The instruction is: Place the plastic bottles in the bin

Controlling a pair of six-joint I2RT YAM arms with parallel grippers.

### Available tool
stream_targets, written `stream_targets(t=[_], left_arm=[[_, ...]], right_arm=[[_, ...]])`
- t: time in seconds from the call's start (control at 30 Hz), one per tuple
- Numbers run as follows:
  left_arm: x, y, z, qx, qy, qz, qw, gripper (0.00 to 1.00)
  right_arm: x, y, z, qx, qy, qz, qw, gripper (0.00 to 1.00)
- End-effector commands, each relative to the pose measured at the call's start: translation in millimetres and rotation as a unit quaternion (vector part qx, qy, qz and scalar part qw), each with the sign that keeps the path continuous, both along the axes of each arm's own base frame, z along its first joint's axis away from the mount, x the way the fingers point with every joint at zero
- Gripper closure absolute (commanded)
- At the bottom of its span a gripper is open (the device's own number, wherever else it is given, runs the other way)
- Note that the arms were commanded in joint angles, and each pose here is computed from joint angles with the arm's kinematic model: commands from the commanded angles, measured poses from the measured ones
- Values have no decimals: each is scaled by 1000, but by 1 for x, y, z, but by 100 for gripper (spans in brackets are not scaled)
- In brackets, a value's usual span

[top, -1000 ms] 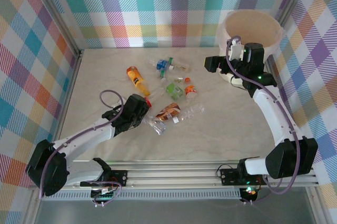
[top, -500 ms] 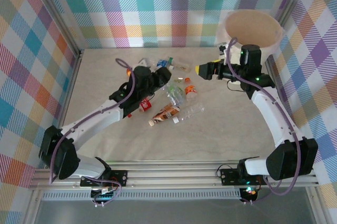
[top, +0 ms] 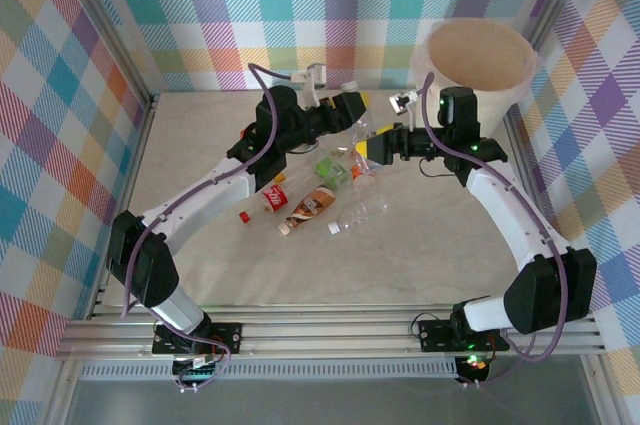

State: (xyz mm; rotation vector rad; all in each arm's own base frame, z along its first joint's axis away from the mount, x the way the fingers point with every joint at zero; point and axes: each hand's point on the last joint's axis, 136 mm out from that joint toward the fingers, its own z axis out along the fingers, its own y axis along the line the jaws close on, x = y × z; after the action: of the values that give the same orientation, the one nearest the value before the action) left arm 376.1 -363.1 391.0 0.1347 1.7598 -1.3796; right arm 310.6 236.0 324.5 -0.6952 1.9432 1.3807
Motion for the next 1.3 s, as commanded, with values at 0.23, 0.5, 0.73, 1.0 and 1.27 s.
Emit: stream_targets(t=[0.23,0.5,0.73,1.0,1.27], left_arm=[[-7,-11,24,-20,-46,-33,998,56],[-3,-12,14,-15,-33,-26,999,54],[6,-3,11,27,-21,9,999,30],[5,40,19,60,-32,90,994,0],[-11,103,19,68,-22,204,976,0]], right_arm=[[-8,10,12,26,1,53,998,27],[-7,9,12,18,-8,46,999,50],[11,1,1,-26,-16,-14,999,56],[45,-24,-15,-113,-24,-125,985,57],[82,-61,6,-175,-86,-229,954,57]])
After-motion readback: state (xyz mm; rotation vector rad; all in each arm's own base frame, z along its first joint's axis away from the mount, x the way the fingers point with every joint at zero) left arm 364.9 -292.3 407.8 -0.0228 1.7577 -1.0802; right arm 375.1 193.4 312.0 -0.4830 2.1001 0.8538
